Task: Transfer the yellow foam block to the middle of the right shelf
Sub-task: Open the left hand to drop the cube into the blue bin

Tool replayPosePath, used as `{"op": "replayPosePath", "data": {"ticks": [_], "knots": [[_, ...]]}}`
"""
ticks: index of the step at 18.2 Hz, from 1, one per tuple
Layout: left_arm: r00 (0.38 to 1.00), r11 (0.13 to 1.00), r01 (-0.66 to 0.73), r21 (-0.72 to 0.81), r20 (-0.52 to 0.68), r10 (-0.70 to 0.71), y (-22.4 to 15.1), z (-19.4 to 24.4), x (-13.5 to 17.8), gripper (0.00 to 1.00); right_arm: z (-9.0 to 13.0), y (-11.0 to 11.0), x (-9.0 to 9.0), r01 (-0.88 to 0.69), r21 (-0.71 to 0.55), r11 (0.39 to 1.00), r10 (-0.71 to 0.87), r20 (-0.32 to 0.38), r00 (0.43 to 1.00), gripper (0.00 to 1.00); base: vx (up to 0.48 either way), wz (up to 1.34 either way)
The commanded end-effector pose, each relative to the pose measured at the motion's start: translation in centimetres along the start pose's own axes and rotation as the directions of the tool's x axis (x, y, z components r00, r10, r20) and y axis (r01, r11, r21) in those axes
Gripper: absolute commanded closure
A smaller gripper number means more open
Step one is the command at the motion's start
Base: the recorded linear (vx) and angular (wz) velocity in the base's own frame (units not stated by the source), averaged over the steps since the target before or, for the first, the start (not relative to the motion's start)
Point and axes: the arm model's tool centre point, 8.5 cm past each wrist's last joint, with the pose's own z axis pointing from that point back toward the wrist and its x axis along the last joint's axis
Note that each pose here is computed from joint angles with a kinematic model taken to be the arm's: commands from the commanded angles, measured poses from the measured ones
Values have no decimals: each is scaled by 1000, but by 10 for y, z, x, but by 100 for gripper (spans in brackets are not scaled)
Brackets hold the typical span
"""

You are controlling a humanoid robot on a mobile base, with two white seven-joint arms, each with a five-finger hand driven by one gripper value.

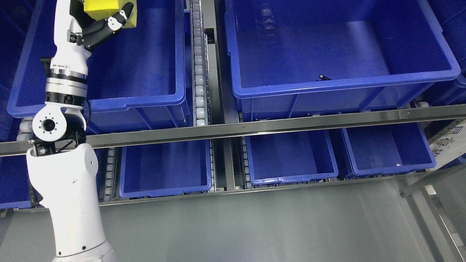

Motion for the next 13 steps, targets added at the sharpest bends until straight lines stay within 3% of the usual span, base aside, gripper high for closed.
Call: {"op": "replayPosePath", "data": {"ticks": [1,3,6,13], "knots": [[976,995,67,-75,-203,-81,-7,-26,-3,56,-1,-11,9,0,-16,1000,1,21,1000,0,0,0],[959,991,104,-89,-255,-124,-14,-25,-14,45,-1,-11,8,-2,-16,1000,2,20,1000,0,0,0],[904,974,208,-95,-361,-228,-19,-25,-31,1,-1,-11,9,-2,-16,1000,2,21,1000,0,0,0],[929,982,176,-73,-319,-190,-25,-25,-18,0,-1,-11,9,-2,-16,1000,2,21,1000,0,0,0]]}}
